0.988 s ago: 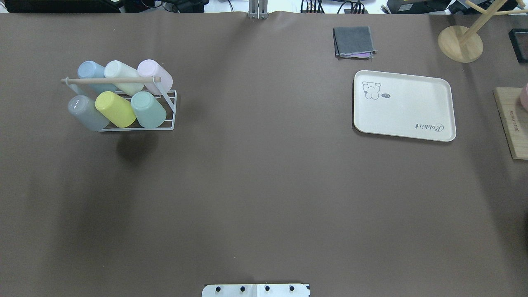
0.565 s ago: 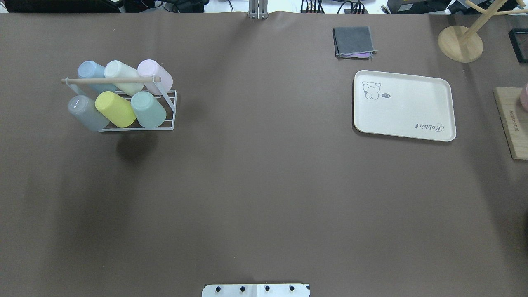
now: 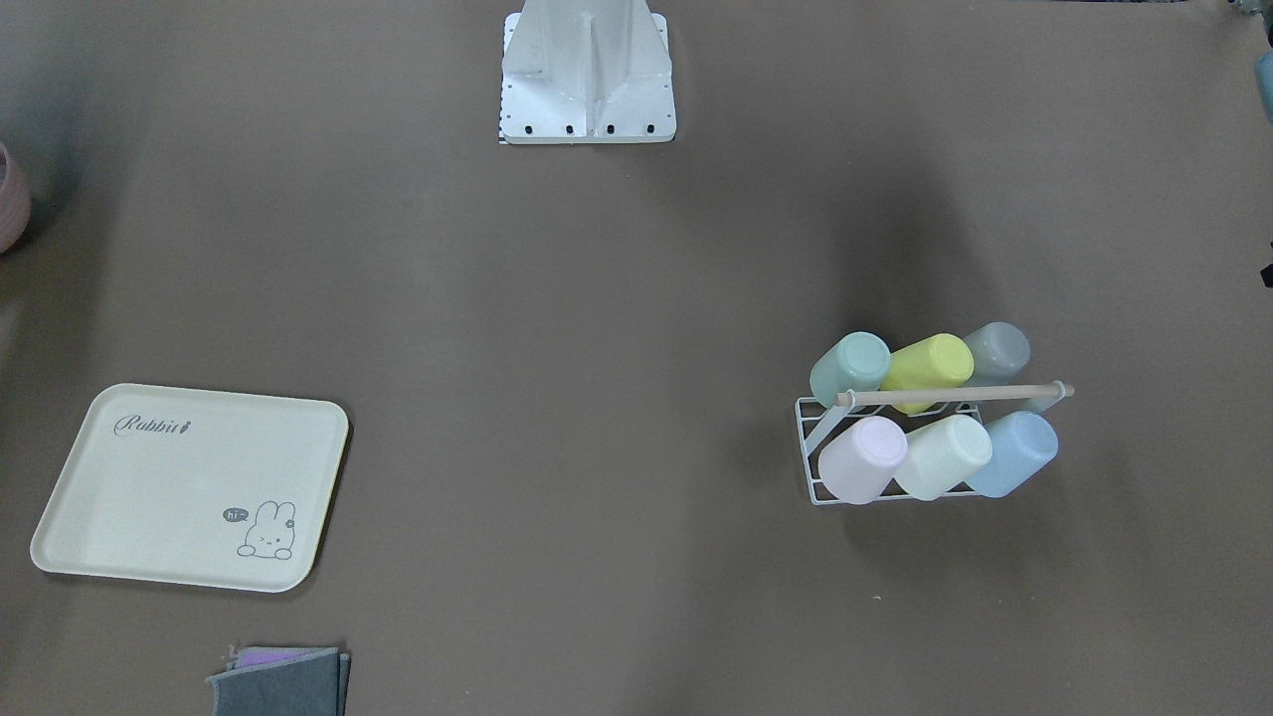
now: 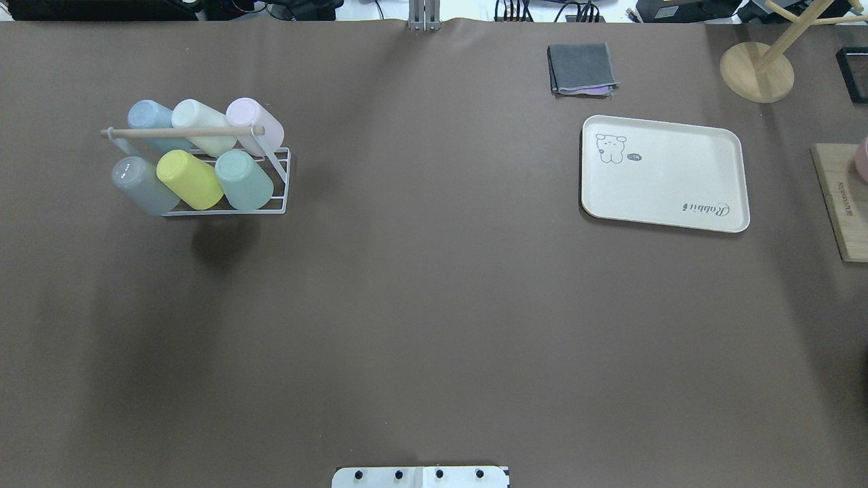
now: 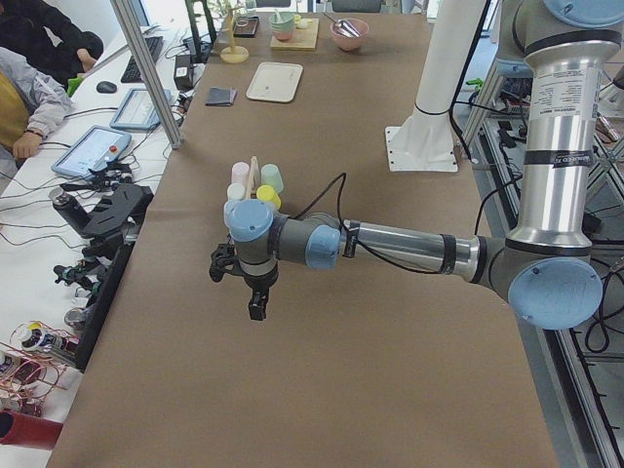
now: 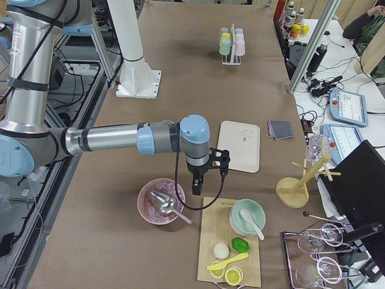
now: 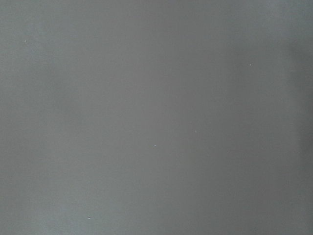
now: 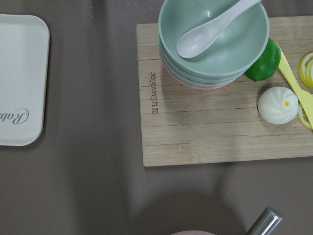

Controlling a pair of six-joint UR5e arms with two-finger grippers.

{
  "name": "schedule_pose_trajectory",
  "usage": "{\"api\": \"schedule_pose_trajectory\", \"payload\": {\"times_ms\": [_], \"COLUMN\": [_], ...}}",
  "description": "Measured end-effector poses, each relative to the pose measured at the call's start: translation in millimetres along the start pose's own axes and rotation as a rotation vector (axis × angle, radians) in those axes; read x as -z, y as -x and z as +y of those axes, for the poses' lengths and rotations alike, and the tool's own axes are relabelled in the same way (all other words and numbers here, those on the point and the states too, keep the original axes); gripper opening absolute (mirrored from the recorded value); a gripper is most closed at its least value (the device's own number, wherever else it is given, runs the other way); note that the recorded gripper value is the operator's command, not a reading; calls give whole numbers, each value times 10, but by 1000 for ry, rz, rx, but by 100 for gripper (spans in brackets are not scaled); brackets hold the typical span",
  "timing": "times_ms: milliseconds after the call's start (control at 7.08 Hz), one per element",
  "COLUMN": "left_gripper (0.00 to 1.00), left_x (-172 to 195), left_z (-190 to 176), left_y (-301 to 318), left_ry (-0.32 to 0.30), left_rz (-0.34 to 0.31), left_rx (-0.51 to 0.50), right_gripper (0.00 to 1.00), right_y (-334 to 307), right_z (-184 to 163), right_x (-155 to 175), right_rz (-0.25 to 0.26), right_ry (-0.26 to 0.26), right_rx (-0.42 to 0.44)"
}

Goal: Pick up and place green cup on tray

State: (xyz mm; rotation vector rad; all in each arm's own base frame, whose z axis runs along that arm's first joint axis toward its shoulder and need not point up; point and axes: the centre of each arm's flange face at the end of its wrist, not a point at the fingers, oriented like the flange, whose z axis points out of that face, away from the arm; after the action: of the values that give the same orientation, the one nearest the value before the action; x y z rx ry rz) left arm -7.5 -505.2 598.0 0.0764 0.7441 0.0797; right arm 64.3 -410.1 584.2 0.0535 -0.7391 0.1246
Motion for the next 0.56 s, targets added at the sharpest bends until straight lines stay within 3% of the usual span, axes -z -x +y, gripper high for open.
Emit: {"api": "schedule_pose_trajectory", "payload": {"times_ms": [565], "left_gripper": [98], "left_x": [8], "left_z": [1], "left_y": [-2], "left_ry": [0], "left_rz": [-3], "left_rx": [5], "right_gripper": [100], "right_y": [38], "right_z": [5], "right_x": [-22], "right_rz": [-7], "right_ry": [8], "right_rx": [-5]}}
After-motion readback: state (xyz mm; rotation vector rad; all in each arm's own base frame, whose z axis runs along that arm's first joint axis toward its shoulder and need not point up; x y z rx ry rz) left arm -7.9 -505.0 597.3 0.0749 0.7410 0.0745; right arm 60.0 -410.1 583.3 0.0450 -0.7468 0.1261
